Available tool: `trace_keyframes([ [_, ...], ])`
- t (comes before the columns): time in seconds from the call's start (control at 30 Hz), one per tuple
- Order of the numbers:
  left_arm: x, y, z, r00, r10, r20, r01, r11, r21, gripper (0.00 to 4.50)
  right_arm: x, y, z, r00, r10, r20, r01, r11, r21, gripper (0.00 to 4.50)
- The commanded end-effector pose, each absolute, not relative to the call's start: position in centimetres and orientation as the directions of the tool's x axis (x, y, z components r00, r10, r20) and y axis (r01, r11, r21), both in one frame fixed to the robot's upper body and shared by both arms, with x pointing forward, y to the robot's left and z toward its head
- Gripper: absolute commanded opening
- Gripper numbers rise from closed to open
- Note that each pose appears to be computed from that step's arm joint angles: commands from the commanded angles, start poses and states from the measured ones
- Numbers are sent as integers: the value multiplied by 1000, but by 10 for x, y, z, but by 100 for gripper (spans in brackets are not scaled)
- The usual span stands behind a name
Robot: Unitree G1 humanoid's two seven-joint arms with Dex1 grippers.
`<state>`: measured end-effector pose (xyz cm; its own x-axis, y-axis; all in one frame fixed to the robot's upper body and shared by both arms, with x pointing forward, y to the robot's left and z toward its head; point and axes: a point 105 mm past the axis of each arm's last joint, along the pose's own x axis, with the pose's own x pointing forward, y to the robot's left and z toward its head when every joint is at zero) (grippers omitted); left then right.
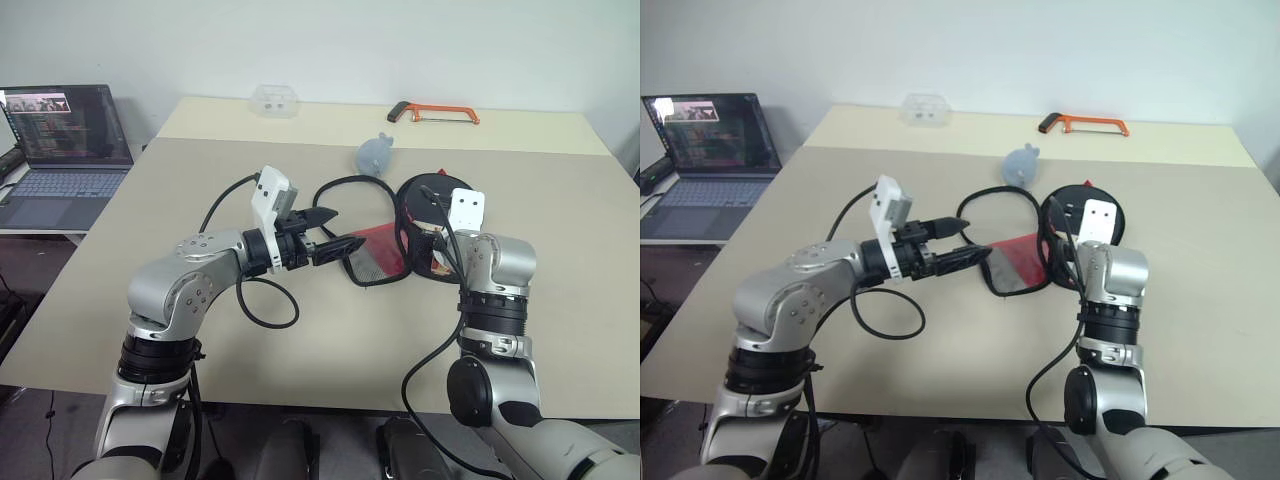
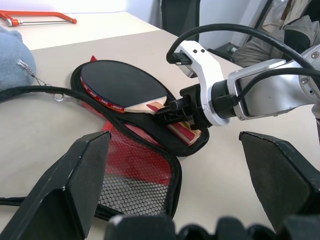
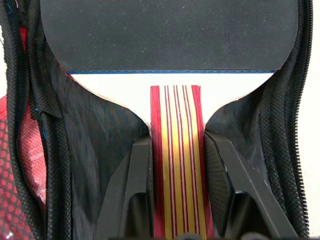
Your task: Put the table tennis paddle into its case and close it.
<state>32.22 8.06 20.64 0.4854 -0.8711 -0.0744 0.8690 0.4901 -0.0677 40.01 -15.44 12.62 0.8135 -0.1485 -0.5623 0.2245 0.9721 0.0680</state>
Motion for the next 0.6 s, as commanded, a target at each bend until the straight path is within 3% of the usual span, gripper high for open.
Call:
trace_keyframes([
  [0.03, 316, 78, 219, 472, -881, -40, 881, 473, -24, 450, 402, -154, 128, 829, -146, -541, 215, 974, 66, 103],
  [0.4, 324, 85, 219, 515, -856, -40, 855, 516, -45, 450, 398, -156, 130, 825, -139, -547, 207, 976, 65, 447],
  [0.6, 332, 95, 213, 554, -830, -64, 829, 557, -45, 450, 396, -159, 144, 843, -133, -522, 190, 980, 57, 447],
])
